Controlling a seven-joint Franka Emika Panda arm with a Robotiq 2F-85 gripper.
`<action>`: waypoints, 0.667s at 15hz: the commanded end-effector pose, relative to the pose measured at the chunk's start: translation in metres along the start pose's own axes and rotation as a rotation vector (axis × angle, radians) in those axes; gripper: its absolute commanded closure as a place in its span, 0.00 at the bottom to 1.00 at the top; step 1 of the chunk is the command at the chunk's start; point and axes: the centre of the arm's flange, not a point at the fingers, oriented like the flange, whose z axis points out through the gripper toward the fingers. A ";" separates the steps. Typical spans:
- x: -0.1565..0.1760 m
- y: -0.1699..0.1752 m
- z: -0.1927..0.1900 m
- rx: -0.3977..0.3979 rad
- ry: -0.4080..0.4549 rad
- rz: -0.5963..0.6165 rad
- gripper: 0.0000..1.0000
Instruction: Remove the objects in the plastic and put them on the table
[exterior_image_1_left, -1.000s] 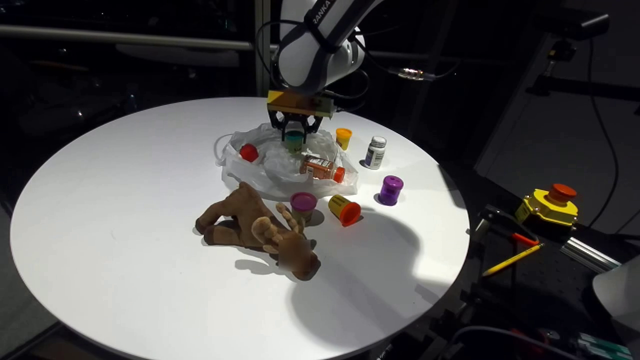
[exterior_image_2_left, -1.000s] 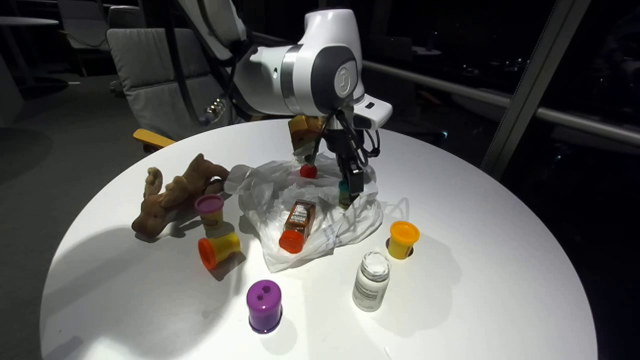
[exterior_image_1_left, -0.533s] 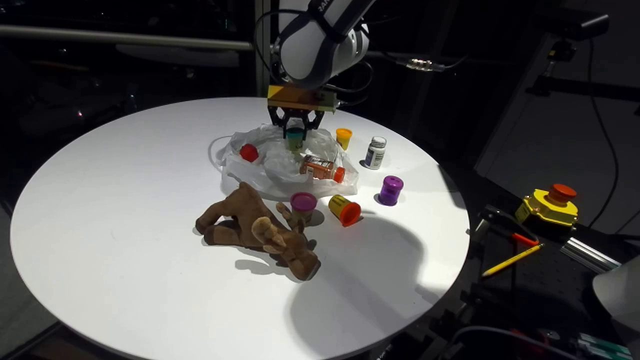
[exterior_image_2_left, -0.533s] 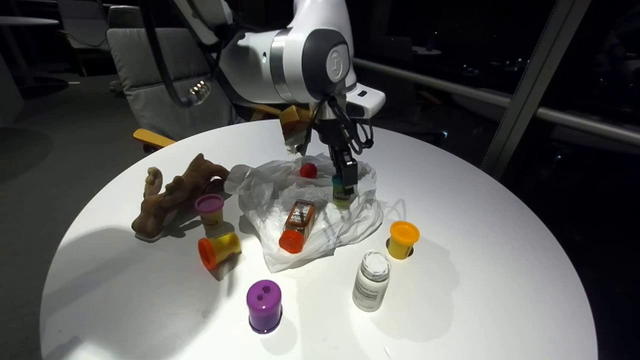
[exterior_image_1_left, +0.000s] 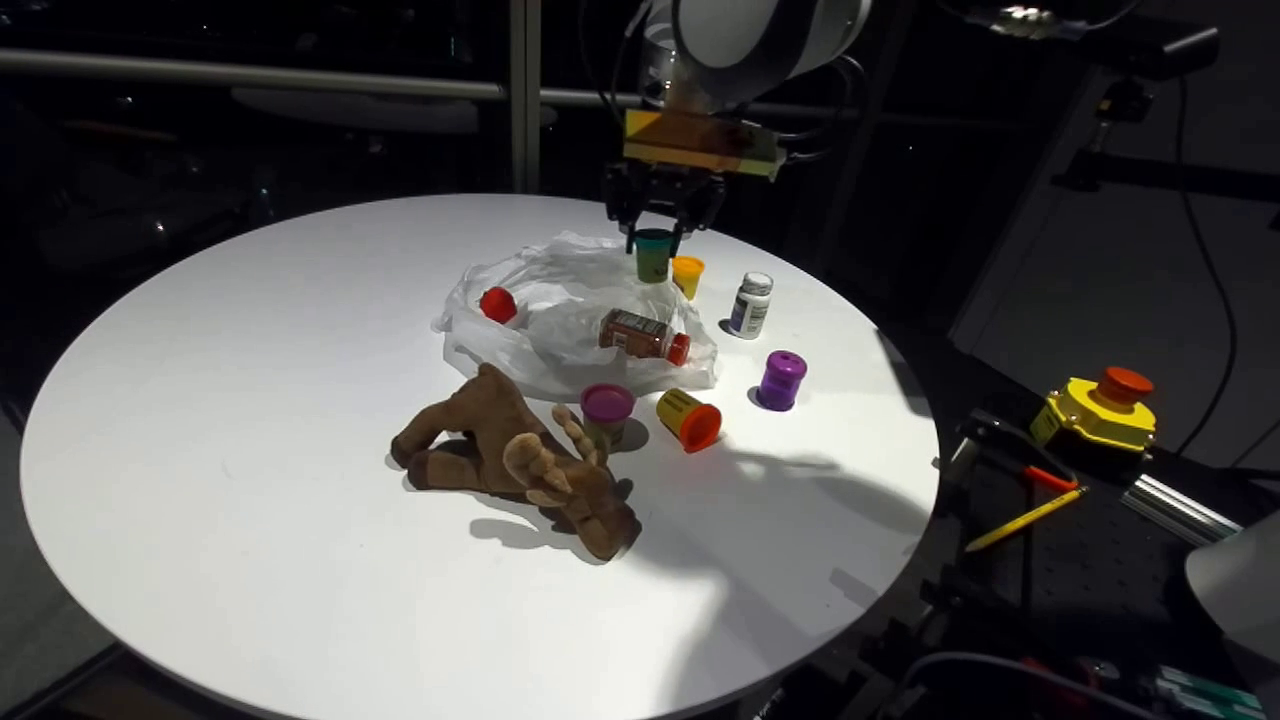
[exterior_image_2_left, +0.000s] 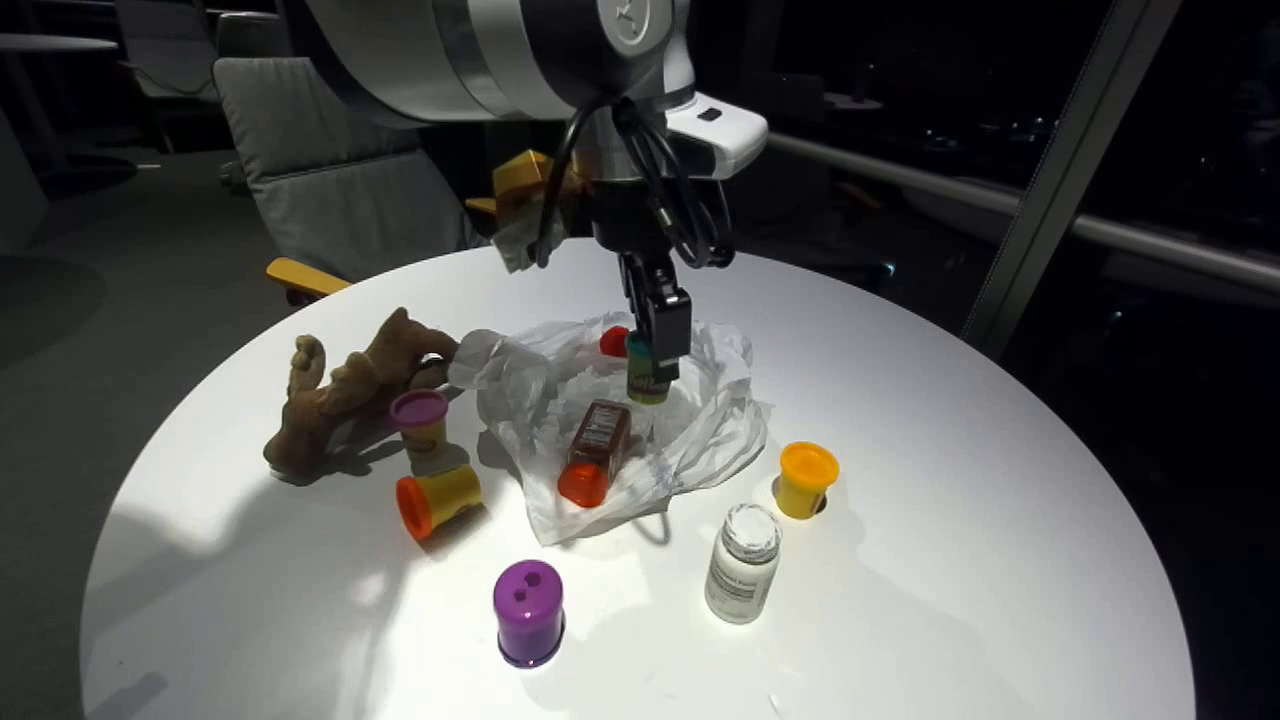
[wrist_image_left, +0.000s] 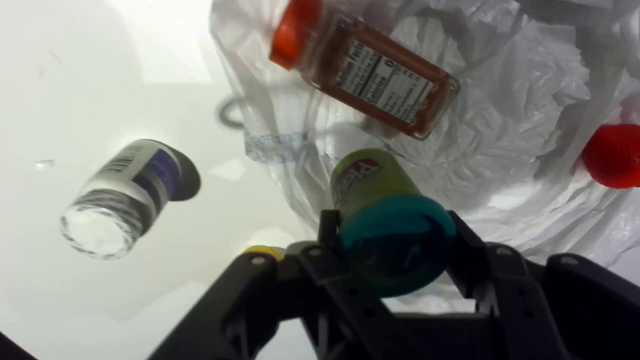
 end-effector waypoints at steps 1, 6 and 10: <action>-0.035 0.077 -0.032 0.065 -0.027 0.035 0.73; -0.064 0.171 -0.025 0.121 -0.044 0.112 0.73; -0.100 0.251 -0.016 0.130 -0.075 0.080 0.73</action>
